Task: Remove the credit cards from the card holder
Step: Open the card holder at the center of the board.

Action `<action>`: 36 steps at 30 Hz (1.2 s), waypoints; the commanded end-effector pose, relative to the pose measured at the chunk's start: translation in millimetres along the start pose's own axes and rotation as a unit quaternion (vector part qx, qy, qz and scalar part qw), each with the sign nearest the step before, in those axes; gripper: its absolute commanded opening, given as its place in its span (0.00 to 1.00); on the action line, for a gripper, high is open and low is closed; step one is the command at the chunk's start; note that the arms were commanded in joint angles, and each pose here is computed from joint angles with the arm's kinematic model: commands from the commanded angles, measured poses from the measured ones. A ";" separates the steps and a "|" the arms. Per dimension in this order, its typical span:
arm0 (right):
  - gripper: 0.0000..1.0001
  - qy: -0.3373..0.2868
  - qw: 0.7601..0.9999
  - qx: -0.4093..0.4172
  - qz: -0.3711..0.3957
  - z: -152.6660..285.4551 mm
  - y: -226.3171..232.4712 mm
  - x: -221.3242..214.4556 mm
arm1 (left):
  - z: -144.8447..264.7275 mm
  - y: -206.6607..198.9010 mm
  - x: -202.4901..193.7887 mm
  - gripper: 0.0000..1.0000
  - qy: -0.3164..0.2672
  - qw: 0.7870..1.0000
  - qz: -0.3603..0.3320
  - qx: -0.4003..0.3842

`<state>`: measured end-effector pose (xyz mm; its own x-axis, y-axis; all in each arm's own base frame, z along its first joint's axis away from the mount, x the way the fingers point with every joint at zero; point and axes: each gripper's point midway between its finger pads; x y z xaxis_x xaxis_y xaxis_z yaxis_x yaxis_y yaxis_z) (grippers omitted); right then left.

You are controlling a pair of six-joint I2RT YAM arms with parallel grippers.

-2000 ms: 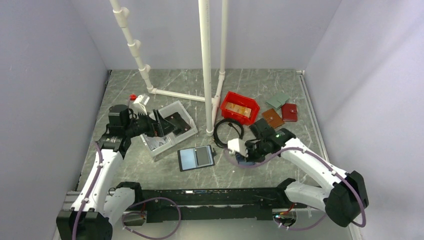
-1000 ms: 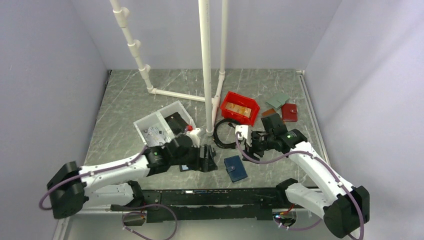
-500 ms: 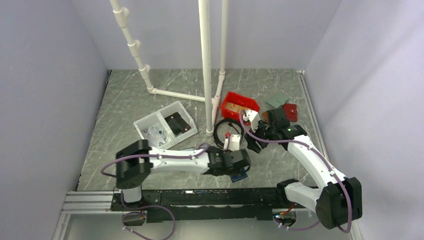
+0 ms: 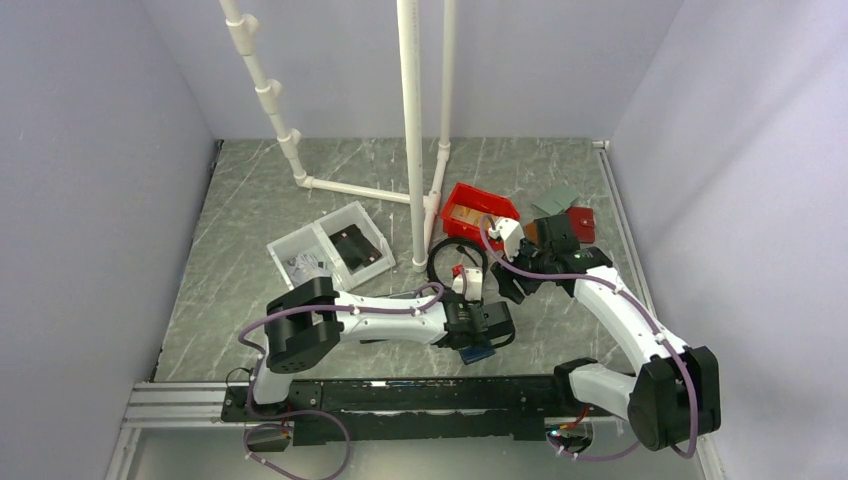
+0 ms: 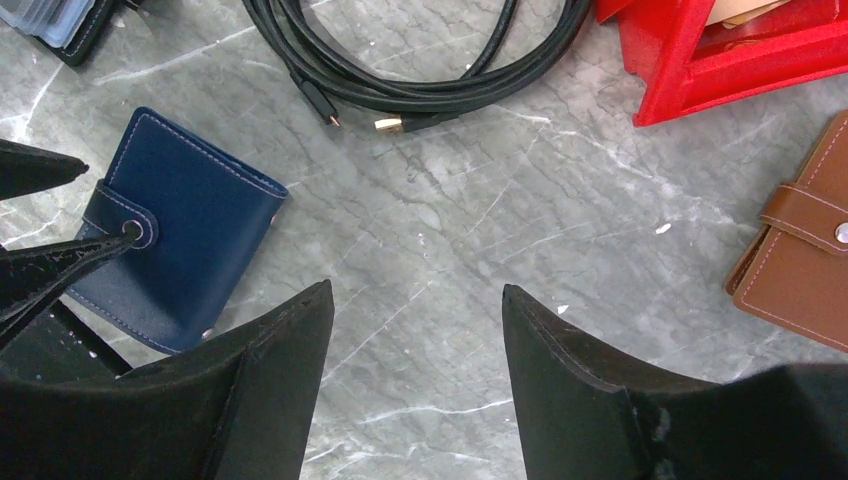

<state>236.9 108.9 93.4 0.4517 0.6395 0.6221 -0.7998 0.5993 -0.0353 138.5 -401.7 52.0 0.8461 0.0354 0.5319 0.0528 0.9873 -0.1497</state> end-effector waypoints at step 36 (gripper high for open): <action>0.65 0.012 1.000 0.009 -0.011 -7.5 -2.2 -3.2 | -0.7 2.0 15.3 0.47 -0.032 0.998 -0.006 0.052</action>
<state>235.1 107.6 80.7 0.4863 0.6465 0.5878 -0.7990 0.6013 -0.0004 145.7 -398.4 51.1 0.8325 0.0114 0.5539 0.0282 0.9976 -0.0629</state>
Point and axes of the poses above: each gripper's point midway between its finger pads, its own z axis back along the fingers, its own y axis along the line the jaws close on, x = y × z, and after that the axes turned 4 degrees about z, right-handed
